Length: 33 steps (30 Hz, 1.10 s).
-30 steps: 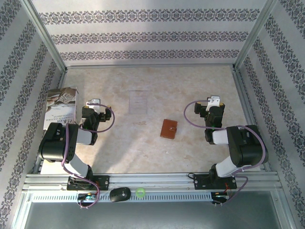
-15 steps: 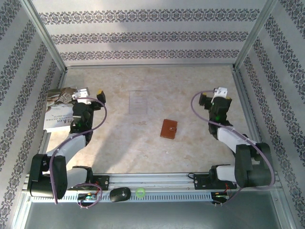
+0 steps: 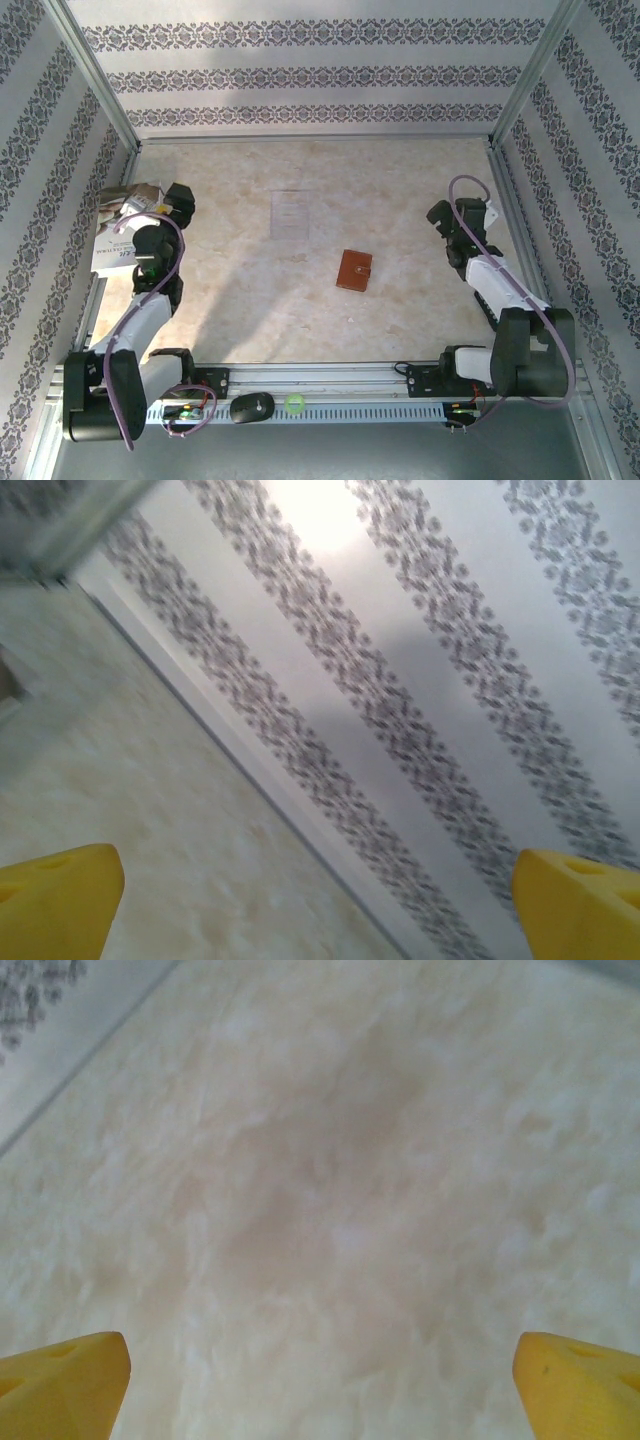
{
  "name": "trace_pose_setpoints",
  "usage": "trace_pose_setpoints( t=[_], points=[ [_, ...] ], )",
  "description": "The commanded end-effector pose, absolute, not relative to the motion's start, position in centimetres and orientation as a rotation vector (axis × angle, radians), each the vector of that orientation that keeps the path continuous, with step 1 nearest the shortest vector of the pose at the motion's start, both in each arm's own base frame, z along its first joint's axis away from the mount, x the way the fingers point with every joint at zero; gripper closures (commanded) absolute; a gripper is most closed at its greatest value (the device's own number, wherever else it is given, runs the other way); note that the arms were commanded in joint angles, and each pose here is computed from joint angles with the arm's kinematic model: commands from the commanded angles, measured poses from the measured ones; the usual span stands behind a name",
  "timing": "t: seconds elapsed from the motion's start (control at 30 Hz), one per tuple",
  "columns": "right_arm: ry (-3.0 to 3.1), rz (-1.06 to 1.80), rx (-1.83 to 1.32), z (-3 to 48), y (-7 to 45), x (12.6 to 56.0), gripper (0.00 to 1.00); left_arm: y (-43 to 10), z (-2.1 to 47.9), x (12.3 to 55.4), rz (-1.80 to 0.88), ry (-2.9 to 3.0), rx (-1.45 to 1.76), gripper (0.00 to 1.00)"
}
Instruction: Take the credit cards out of the card holder
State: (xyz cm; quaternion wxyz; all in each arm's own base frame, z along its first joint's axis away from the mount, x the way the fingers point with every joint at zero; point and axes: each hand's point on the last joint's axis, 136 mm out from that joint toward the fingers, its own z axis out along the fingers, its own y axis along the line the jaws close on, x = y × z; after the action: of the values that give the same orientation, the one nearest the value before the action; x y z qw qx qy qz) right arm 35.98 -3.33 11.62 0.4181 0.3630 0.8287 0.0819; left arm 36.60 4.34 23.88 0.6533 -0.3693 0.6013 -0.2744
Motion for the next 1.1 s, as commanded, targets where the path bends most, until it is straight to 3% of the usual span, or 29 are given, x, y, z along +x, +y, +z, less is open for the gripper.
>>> trace_pose_setpoints(
  t=[0.0,0.2,0.27,0.47,0.73,1.07],
  points=[
    [2.158,0.298,0.768,13.5,0.6,35.1,0.02,2.0,26.0,36.9,-0.895,1.263,-0.779,0.01],
    [2.353,0.393,0.581,10.3,6.4,30.9,0.03,-2.1,25.9,38.0,-1.049,1.435,-0.665,0.01],
    [2.404,0.439,0.547,8.9,7.7,29.5,0.08,-4.4,25.4,37.9,-1.059,1.543,-0.603,0.0],
    [2.508,0.571,0.378,7.1,12.3,27.1,0.2,-10.8,23.2,35.4,-1.047,1.79,-0.4,0.13],
    [2.579,0.564,0.305,5.3,14.1,27.4,0.29,-16.9,18.8,32.4,-1.009,2.029,-0.179,0.25],
    [2.591,0.616,0.24,5.1,15.9,29.4,0.32,-16.9,14.8,33.2,-0.893,2.152,-0.199,0.37]
  ],
)
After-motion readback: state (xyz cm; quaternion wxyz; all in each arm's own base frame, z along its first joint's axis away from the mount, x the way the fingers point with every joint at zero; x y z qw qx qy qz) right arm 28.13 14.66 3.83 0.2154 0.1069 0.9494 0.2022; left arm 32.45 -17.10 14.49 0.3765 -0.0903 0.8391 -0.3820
